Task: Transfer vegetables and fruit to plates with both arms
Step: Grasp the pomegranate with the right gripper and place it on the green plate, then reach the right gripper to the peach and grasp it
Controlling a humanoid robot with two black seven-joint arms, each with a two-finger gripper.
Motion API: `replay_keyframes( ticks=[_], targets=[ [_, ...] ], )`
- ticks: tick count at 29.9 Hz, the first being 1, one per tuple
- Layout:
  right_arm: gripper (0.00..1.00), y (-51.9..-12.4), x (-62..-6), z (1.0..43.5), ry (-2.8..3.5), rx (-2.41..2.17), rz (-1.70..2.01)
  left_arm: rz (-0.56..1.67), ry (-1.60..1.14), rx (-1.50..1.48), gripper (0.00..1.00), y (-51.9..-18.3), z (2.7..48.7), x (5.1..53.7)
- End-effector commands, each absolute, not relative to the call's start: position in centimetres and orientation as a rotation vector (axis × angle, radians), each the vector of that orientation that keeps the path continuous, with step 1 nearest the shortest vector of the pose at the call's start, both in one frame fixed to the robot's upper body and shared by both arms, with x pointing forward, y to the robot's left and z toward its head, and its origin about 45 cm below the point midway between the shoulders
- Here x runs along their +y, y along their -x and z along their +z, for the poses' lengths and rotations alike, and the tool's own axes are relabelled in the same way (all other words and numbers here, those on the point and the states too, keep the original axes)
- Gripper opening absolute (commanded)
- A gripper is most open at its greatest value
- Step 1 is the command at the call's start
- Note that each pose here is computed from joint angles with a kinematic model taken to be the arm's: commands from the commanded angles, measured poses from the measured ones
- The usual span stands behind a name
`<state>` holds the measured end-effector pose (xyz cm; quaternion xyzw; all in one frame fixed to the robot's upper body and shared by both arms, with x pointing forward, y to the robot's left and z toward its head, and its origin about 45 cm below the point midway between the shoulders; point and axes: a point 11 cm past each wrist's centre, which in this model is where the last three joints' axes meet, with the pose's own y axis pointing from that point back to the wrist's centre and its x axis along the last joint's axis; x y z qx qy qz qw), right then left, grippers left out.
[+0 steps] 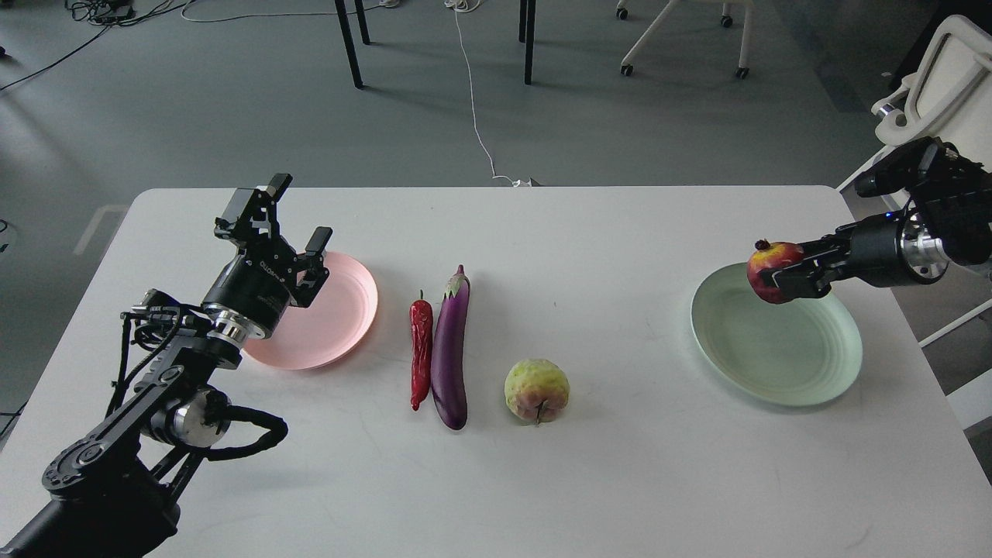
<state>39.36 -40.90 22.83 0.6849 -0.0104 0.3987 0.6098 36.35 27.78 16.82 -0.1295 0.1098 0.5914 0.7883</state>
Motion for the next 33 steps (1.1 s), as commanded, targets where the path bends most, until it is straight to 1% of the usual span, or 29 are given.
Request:
replay_keyframes(
  ticks=[1,4,6,8,9,11,13,17,23,26,30,33],
  targets=[
    [0.40,-39.2,-41.6,20.5,-1.564,-0.014,0.903,1.273,0.281,0.234,0.98,-36.5,16.9,27.7],
    [0.42,-39.2,-41.6,19.4,-1.555,-0.009,0.908,1.274,0.277,0.233,0.98,-36.4,16.9,28.0],
    [0.45,-39.5,-41.4,19.2,-1.550,-0.007,0.914,1.275,0.276,0.231,0.98,-36.4,17.0,28.0],
    [0.61,-39.7,-41.3,19.1,-1.544,-0.010,0.922,1.274,0.275,0.230,0.98,-36.4,17.0,28.1],
    [0.67,-39.8,-41.1,19.0,-1.545,-0.009,0.930,1.274,0.274,0.230,0.98,-36.4,17.0,28.1],
    [0.85,-40.0,-40.9,19.1,-1.545,-0.015,0.945,1.276,0.273,0.228,0.98,-36.4,17.0,28.2],
    [0.94,-40.2,-40.8,19.4,-1.543,-0.018,0.954,1.278,0.273,0.227,0.98,-36.4,17.0,28.3],
    [0.95,-40.7,-39.9,20.6,-1.552,-0.029,0.986,1.276,0.273,0.227,0.98,-36.4,17.0,28.3],
    [0.97,-42.3,-35.1,25.6,-1.605,-0.033,1.134,1.278,0.272,0.225,0.98,-36.4,17.0,28.3],
    [0.97,-42.2,-31.1,27.6,-1.679,-0.013,1.209,1.279,0.270,0.224,0.98,-36.4,17.0,28.4],
    [0.97,-39.8,-25.2,27.1,-1.848,0.074,1.230,1.277,0.270,0.223,0.98,-36.4,17.1,28.4],
    [0.97,-38.6,-22.2,25.9,-1.901,0.171,1.221,1.279,0.264,0.215,0.98,-36.3,17.2,28.8]
  ],
)
